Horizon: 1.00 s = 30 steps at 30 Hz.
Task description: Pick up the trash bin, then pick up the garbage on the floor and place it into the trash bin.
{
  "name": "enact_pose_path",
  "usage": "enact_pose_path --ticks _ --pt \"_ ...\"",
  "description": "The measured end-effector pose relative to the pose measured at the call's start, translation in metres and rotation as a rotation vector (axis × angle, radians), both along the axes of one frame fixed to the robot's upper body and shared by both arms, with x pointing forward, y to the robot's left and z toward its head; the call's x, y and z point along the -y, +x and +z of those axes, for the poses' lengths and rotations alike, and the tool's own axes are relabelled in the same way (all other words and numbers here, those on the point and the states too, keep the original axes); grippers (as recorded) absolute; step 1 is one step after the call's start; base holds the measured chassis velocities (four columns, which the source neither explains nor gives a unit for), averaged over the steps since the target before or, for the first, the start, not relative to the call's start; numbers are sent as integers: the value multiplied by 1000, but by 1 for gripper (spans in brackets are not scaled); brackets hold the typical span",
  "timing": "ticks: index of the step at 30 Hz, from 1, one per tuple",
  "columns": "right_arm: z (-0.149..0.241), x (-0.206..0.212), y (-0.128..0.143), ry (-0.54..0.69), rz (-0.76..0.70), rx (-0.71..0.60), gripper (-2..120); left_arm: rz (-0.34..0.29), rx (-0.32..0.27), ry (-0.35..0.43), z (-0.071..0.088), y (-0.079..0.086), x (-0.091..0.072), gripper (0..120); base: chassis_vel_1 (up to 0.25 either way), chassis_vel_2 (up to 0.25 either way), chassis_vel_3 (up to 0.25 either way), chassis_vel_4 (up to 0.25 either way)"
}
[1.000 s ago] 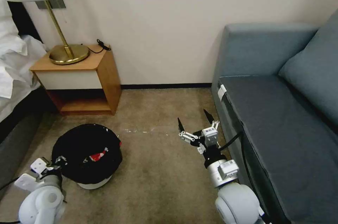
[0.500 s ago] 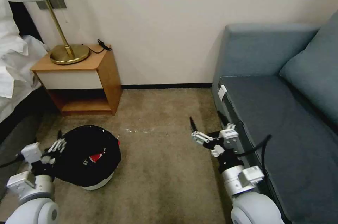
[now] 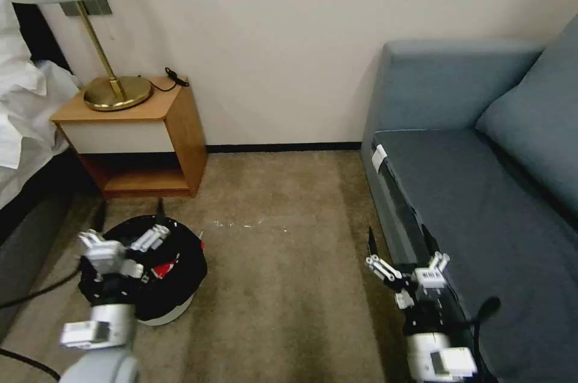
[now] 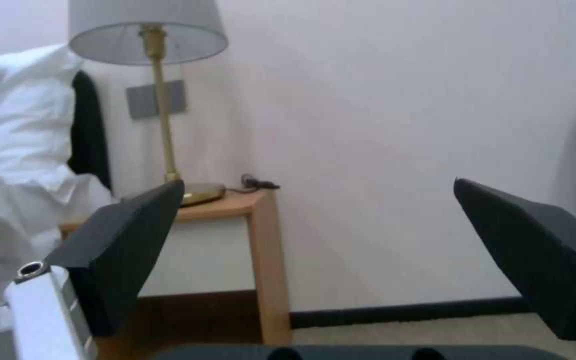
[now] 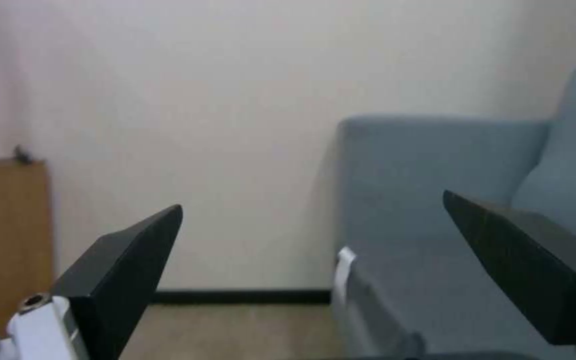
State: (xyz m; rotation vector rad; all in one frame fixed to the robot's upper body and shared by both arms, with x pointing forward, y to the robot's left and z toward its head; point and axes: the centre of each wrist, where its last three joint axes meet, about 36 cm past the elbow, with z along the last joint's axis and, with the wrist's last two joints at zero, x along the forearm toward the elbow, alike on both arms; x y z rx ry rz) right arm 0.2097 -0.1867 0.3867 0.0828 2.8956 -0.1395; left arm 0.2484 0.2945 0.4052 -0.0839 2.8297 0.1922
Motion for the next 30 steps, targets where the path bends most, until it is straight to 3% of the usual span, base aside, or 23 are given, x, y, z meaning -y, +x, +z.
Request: enact_pose_path --ticks 30 --pt "4 -2 2 -6 -12 18 100 9 -16 -4 2 -1 -1 100 0 0 0 0"
